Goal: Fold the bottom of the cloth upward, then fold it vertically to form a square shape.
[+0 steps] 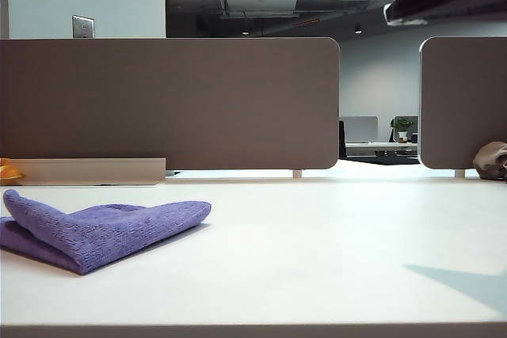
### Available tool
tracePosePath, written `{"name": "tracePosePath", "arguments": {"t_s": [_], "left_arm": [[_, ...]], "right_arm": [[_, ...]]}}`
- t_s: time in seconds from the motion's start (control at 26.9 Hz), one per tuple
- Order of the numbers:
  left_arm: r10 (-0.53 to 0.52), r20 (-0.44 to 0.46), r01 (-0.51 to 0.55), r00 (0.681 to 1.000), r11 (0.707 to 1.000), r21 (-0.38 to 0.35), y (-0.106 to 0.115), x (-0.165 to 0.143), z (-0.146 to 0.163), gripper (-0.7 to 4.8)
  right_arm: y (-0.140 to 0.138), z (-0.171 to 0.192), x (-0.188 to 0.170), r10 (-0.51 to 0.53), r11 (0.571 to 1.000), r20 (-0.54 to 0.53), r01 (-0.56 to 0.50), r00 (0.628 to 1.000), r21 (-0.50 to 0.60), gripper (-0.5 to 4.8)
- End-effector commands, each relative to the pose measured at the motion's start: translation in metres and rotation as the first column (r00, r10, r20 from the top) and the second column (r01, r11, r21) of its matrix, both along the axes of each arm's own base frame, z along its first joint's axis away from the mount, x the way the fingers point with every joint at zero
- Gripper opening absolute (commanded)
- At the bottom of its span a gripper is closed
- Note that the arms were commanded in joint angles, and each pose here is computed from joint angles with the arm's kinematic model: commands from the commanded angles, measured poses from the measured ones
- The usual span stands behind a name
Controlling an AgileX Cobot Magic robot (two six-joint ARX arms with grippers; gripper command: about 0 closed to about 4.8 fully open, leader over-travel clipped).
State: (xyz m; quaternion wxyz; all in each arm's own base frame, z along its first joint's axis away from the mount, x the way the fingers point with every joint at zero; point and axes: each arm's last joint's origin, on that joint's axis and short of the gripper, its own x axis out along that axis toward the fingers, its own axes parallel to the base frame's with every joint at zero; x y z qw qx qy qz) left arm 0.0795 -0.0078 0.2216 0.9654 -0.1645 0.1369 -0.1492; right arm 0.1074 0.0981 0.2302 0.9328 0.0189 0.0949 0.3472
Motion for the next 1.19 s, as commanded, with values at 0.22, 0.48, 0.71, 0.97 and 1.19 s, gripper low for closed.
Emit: {"name": "tracePosePath", "arguments": {"t_s": [0.22, 0.48, 0.71, 0.97, 1.19], "left_arm": [[0.061, 0.033, -0.062, 0.998, 0.998, 0.019, 0.002, 0.001, 0.004, -0.04], [-0.005, 0.145, -0.028, 0.989, 0.973, 0.227, 0.002, 0.002, 0.005, -0.04], [-0.005, 0.228, -0.039, 0.974, 0.981, 0.188, 0.002, 0.013, -0.009, -0.04], [0.034, 0.261, -0.073, 0.965, 0.988, 0.139, 0.003, 0.022, -0.041, -0.04], [0.127, 0.189, -0.152, 0.974, 0.98, 0.125, 0.005, 0.025, -0.062, -0.03]], "right_arm": [[-0.001, -0.037, -0.003, 0.054, 0.998, -0.065, -0.057, 0.996, -0.039, -0.06], [-0.003, -0.045, -0.003, 0.017, 0.997, -0.064, -0.022, 0.998, -0.067, -0.06], [-0.005, -0.052, -0.003, -0.026, 0.987, -0.064, 0.015, 0.998, -0.159, -0.06], [-0.01, -0.055, -0.001, -0.102, 0.978, -0.068, 0.088, 0.992, -0.187, -0.05], [-0.01, -0.054, 0.0, -0.112, 0.977, -0.064, 0.099, 0.992, -0.187, -0.05]]}}
